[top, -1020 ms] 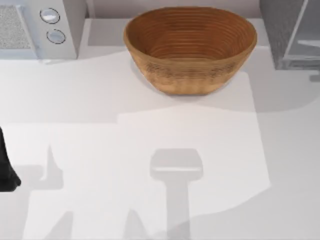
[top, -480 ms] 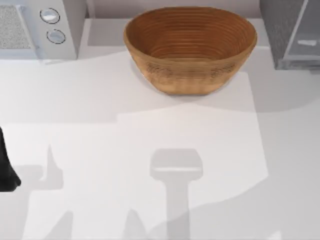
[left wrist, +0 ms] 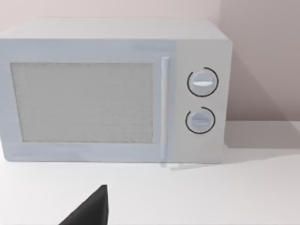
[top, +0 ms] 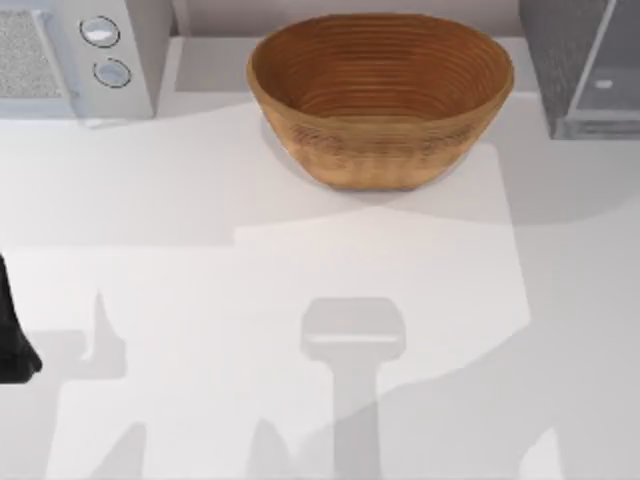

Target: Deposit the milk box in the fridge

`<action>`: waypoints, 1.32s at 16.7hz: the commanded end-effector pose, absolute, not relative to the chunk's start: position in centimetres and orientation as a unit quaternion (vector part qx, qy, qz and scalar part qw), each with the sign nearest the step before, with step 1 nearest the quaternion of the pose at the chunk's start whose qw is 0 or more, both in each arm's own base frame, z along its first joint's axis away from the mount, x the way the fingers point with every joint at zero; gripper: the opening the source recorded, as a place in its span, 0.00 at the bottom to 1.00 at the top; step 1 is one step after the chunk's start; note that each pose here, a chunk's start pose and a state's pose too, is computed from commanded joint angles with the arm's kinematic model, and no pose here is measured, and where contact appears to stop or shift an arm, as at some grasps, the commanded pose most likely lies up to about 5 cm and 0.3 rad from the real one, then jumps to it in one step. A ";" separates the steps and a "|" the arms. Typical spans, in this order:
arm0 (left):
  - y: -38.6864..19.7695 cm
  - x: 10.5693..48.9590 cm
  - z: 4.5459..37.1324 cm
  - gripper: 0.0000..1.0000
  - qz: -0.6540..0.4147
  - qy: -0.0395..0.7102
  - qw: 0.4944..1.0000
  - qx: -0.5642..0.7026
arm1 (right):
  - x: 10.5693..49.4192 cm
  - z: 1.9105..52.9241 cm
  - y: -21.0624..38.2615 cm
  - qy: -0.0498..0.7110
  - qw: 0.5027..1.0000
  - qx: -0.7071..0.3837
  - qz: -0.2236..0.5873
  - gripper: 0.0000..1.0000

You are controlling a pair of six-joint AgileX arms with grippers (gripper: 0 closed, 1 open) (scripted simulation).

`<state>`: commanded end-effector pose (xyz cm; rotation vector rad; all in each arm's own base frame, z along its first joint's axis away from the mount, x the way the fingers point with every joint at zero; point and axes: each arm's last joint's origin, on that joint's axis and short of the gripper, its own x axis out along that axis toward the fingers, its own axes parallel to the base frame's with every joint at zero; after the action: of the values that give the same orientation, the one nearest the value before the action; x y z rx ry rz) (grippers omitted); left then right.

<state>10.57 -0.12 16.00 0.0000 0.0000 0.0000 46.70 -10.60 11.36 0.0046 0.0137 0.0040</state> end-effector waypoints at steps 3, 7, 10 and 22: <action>-0.1 10.6 16.0 1.00 0.000 0.000 1.000 0.000 | 48.1 11.6 -10.6 0.006 1.000 0.003 0.003 0.00; -0.1 10.6 16.0 1.00 0.000 0.000 1.000 0.000 | 49.7 12.0 -10.6 0.006 1.000 0.002 0.001 0.00; -0.1 10.6 16.0 1.00 0.000 0.000 1.000 0.000 | 51.0 12.3 -10.6 0.003 1.000 0.001 0.001 0.00; -0.1 10.6 16.0 1.00 0.000 0.000 1.000 0.000 | 52.5 12.9 -10.3 0.003 1.000 0.002 0.003 0.30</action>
<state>10.57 -0.12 16.00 0.0000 0.0000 0.0000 52.45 -10.27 12.95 0.0044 0.0069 0.0064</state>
